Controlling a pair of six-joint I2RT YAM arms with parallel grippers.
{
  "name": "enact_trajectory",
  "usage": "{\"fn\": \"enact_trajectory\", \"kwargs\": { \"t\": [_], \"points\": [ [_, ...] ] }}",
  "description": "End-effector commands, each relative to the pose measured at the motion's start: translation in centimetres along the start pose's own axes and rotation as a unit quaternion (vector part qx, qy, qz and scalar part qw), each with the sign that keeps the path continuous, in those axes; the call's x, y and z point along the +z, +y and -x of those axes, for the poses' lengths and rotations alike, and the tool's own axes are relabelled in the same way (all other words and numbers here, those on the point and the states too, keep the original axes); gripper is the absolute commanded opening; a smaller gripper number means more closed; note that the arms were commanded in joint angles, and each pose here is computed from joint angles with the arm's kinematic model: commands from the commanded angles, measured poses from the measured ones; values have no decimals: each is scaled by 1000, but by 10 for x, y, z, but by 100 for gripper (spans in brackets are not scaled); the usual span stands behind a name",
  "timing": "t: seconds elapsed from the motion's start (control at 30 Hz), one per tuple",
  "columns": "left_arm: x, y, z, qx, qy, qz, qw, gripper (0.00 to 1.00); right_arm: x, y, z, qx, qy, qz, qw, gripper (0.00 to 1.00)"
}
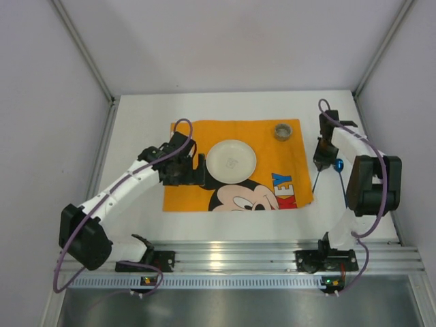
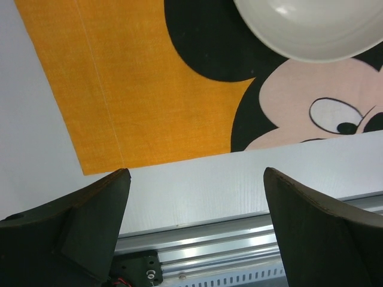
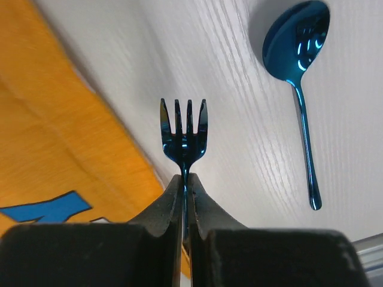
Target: Set the dinner table for one person
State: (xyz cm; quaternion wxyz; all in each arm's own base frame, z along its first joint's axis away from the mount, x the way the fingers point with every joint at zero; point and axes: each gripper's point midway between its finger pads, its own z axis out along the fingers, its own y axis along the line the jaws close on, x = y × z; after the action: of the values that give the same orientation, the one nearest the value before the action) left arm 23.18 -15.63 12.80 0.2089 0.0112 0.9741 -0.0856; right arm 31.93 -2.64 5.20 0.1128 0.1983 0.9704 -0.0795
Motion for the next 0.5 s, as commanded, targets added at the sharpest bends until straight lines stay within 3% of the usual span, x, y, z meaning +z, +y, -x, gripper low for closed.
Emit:
{"fn": "enact_trajectory", "kwargs": {
  "t": [0.0,0.27,0.47],
  "points": [
    [-22,-25,47,17,-57,-34,998,99,-82,5,40,23,-98,41,994,0],
    [-36,-95,85,48,-89,-95,990,98,-188,69,8,11,-135,187,973,0],
    [-60,-197,68,132,-97,-212,963,95,-230,113,-42,4,-113,277,954,0]
  ]
}}
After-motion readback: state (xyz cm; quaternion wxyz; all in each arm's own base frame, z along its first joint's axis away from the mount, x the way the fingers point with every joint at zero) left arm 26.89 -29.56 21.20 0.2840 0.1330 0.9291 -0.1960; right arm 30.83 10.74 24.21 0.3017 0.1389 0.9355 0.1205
